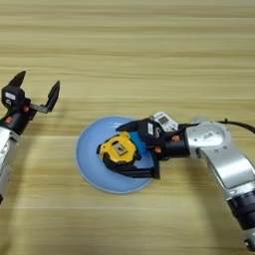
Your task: Move the objects on the table
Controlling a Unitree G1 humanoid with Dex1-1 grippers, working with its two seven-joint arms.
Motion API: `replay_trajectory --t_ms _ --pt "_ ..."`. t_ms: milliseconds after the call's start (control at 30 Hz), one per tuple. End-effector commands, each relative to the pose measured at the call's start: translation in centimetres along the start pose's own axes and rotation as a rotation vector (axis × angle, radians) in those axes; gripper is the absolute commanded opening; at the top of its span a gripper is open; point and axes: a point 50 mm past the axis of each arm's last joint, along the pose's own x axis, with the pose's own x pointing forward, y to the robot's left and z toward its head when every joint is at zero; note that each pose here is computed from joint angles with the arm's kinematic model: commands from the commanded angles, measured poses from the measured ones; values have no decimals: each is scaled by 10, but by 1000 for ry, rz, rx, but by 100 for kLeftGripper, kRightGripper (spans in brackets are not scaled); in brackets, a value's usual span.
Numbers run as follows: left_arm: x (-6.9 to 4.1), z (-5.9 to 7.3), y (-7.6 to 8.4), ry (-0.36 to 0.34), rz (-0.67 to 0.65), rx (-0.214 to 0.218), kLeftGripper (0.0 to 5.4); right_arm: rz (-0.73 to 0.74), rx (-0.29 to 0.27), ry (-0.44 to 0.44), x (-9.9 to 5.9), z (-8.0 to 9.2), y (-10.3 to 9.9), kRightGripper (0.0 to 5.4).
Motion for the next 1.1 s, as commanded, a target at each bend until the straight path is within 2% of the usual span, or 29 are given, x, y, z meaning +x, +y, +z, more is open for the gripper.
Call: replay_trajectory --t_ms 33,167,400,767,900,1100 --pt "2 2 2 -8 -8 23 540 -51 -28 -32 -1 5 -6 522" --pt "2 2 3 -8 -7 25 540 -66 -11 -45 -2 3 -8 522" --pt "2 2 4 -9 -7 26 540 -138 18 -38 -16 -3 -13 522" --pt "1 2 4 -9 -9 26 540 -307 76 2 -54 -20 -26 522" --pt "1 2 4 -9 -8 26 540 -361 111 42 -70 -32 -28 522" --pt "1 2 5 -7 -9 26 540 -475 194 84 -97 -53 -33 522"
